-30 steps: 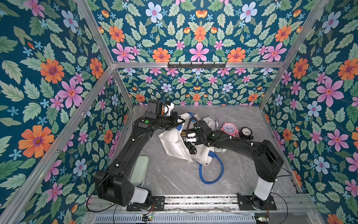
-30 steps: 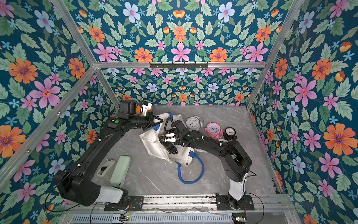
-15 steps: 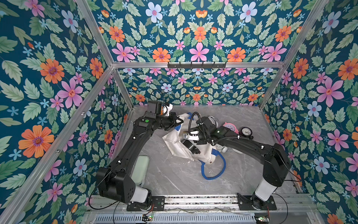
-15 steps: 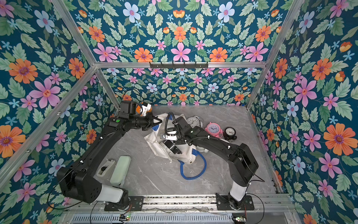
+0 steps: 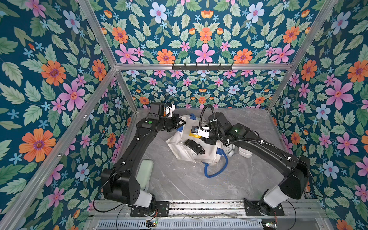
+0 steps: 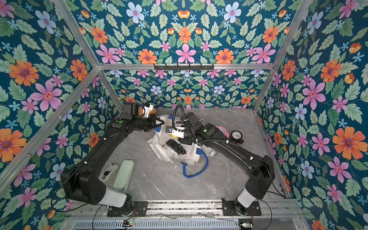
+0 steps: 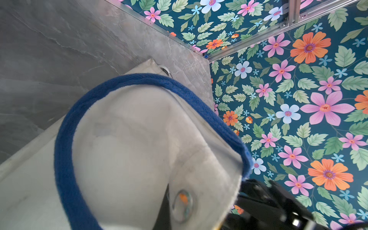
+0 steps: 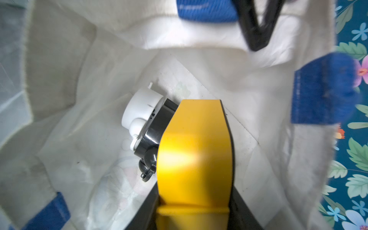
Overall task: Take the alarm clock out of the canvas bag
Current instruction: Pick up the alarm from the canvas bag, then place the alarm at the center of the board.
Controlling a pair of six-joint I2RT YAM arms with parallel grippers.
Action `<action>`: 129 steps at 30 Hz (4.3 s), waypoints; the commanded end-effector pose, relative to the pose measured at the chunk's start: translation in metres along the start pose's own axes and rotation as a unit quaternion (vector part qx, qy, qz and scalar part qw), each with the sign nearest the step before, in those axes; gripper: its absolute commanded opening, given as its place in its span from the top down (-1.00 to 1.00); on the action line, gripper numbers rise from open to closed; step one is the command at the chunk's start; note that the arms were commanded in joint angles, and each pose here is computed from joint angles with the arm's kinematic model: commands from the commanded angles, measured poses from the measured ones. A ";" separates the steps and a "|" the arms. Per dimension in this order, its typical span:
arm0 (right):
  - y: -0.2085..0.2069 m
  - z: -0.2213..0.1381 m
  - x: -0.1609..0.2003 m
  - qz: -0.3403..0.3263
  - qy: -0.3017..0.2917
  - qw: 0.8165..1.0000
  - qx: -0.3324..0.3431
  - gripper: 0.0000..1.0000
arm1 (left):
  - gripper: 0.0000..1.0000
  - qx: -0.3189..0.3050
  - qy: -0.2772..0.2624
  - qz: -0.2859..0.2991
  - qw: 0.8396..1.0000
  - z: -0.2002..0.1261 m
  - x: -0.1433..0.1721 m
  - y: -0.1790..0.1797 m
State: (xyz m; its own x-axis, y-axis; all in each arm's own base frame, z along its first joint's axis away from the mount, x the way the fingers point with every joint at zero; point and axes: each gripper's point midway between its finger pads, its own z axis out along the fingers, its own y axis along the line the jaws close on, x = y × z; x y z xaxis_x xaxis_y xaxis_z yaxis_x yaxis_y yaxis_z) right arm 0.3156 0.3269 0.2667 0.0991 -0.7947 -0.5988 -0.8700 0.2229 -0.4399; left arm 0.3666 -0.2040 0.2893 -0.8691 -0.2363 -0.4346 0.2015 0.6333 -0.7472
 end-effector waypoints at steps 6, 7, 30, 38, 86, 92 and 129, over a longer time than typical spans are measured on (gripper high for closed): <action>0.001 -0.062 -0.022 0.125 -0.032 0.991 -0.027 0.83 | 1.00 -0.007 -0.026 0.064 0.998 -0.010 -0.016 0.004; 0.001 -0.071 -0.024 0.137 -0.038 0.989 -0.031 0.83 | 1.00 -0.011 -0.028 0.065 0.997 -0.012 -0.017 0.007; -0.009 -0.148 0.079 0.592 -0.105 0.793 -0.095 0.87 | 1.00 -0.060 -0.062 0.019 0.996 -0.064 -0.030 0.045; 0.044 -0.124 0.124 0.685 -0.073 0.709 -0.152 0.87 | 1.00 -0.054 -0.063 0.017 0.996 -0.066 -0.029 0.048; 0.126 -0.014 0.243 0.809 0.028 0.575 -0.123 0.10 | 1.00 -0.034 -0.069 0.006 0.997 -0.065 -0.029 0.047; 0.123 -0.009 0.240 0.807 0.009 0.575 -0.135 0.05 | 1.00 -0.015 -0.068 0.001 0.998 -0.062 -0.026 0.042; 0.044 -0.086 0.199 0.748 -0.045 0.660 -0.057 -0.62 | 1.00 0.015 -0.081 -0.003 0.997 -0.066 -0.033 0.024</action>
State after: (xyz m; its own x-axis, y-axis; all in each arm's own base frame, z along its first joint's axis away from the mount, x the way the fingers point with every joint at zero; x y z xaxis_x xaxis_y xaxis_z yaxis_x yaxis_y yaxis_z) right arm 0.2607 0.1269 0.1689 -0.8861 0.3511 -0.3026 0.0099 0.6671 0.7449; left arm 0.3668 -0.1253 0.2985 -0.8109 -0.3680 -0.4549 0.1339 0.6402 -0.7565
